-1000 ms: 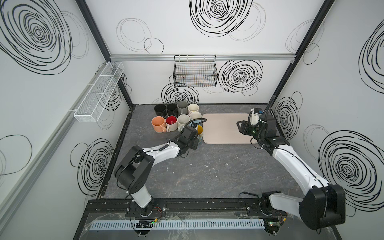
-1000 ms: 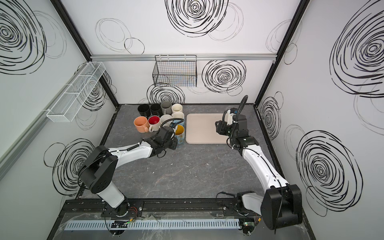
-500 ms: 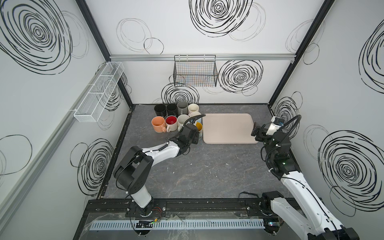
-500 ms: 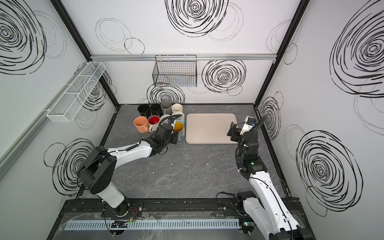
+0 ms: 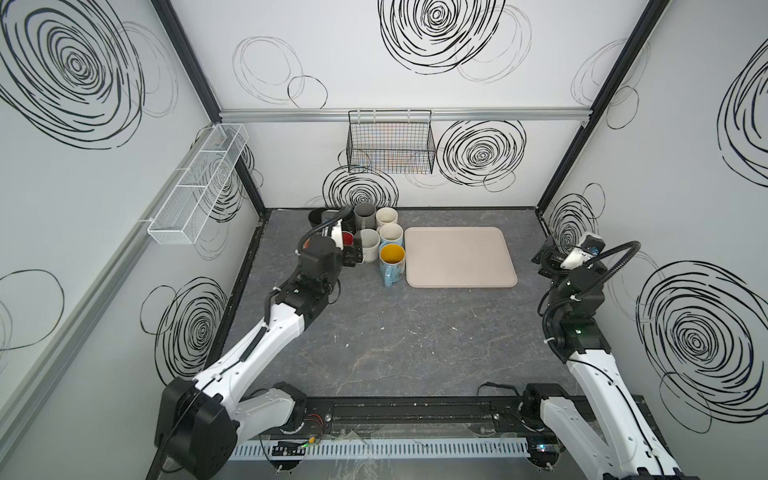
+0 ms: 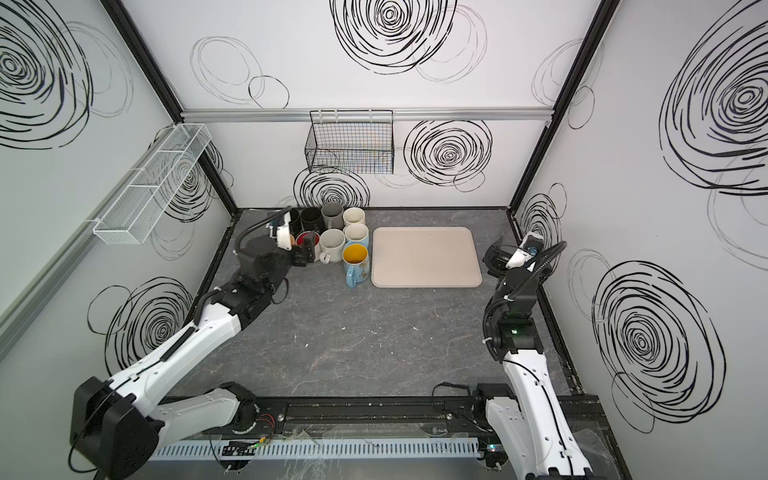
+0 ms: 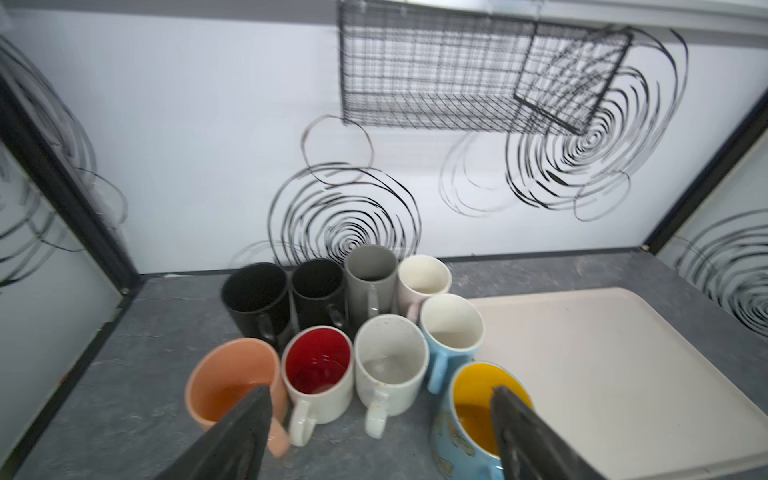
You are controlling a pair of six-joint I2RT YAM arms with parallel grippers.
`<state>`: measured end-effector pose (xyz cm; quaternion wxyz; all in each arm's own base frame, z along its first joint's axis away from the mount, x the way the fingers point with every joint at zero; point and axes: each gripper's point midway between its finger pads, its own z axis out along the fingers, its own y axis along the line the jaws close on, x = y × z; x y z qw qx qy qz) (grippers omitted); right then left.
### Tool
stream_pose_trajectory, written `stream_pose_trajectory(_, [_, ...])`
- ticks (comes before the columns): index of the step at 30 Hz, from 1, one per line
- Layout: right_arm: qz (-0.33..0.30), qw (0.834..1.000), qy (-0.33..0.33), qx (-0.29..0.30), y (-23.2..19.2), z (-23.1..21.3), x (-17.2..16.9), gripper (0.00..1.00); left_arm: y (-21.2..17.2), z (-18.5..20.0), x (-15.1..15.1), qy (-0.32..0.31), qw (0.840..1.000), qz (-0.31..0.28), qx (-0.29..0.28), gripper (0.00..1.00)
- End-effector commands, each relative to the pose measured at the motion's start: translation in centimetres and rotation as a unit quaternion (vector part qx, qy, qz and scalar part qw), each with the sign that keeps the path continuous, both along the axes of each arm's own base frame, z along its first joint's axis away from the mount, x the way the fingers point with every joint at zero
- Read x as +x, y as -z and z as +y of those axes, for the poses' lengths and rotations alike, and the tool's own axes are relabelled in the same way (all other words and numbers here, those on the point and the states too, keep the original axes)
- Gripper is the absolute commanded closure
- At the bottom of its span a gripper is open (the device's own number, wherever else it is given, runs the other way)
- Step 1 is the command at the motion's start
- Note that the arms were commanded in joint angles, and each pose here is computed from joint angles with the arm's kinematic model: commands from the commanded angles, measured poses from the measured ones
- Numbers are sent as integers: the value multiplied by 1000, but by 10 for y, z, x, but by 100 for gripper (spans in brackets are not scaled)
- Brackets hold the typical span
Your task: Turn the mug right side up
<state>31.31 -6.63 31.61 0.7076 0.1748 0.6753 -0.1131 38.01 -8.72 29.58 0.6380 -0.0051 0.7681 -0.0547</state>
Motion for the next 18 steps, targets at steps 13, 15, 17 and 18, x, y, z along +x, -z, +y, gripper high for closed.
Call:
stream_pose_trajectory(13, [127,986,-92,49,166,20,24,0,104,128,-75,-217,973,-65,-35,1])
stream_pose_trajectory(15, [126,987,-88,43,170,17,26,0,109,133,-80,-229,970,-75,-26,1])
stream_pose_trajectory(17, [130,987,-89,38,174,17,29,0,116,137,-82,-238,968,-82,-16,1])
stream_pose_trajectory(18, [129,987,-92,39,177,18,29,0,118,136,-81,-231,969,-89,-18,1])
